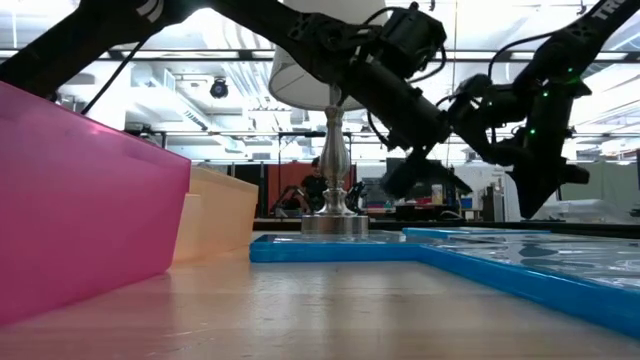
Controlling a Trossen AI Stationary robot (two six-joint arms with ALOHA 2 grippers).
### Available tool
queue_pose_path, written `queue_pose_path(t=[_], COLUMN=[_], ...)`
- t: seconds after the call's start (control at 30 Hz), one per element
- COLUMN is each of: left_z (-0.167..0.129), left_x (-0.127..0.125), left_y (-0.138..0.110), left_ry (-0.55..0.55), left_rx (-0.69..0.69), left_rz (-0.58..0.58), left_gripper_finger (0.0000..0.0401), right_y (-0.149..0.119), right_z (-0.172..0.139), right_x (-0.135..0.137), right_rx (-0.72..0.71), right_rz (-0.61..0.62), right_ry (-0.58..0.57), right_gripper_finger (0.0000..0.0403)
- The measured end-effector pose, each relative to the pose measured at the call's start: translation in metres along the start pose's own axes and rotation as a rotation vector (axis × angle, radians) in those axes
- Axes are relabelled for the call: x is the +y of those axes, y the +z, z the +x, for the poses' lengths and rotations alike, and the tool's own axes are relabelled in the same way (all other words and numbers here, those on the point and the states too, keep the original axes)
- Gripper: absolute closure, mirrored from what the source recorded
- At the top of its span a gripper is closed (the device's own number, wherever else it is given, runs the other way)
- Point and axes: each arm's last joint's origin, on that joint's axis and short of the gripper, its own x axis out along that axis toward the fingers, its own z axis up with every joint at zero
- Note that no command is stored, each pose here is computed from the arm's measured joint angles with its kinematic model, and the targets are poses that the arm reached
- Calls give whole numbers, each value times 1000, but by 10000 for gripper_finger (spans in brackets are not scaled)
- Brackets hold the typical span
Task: Pick & place jewel cases by type
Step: Put the top blue CD case into the orange bin
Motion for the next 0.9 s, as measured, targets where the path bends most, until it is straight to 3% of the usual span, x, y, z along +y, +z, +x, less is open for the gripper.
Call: queue_pose_path(t=[0.33,0.9], left_z=[-2,7], left_x=[2,43], left_y=[9,22], left_ry=[28,158], left_rx=[-96,-122], left_rz=[7,-65], left_gripper_finger=[193,193], right_y=[5,6], right_z=[2,17], right_x=[-7,-9], right_rx=[-14,14], right_rz=[-10,-13], right_ry=[84,77], right_gripper_finger=[395,395])
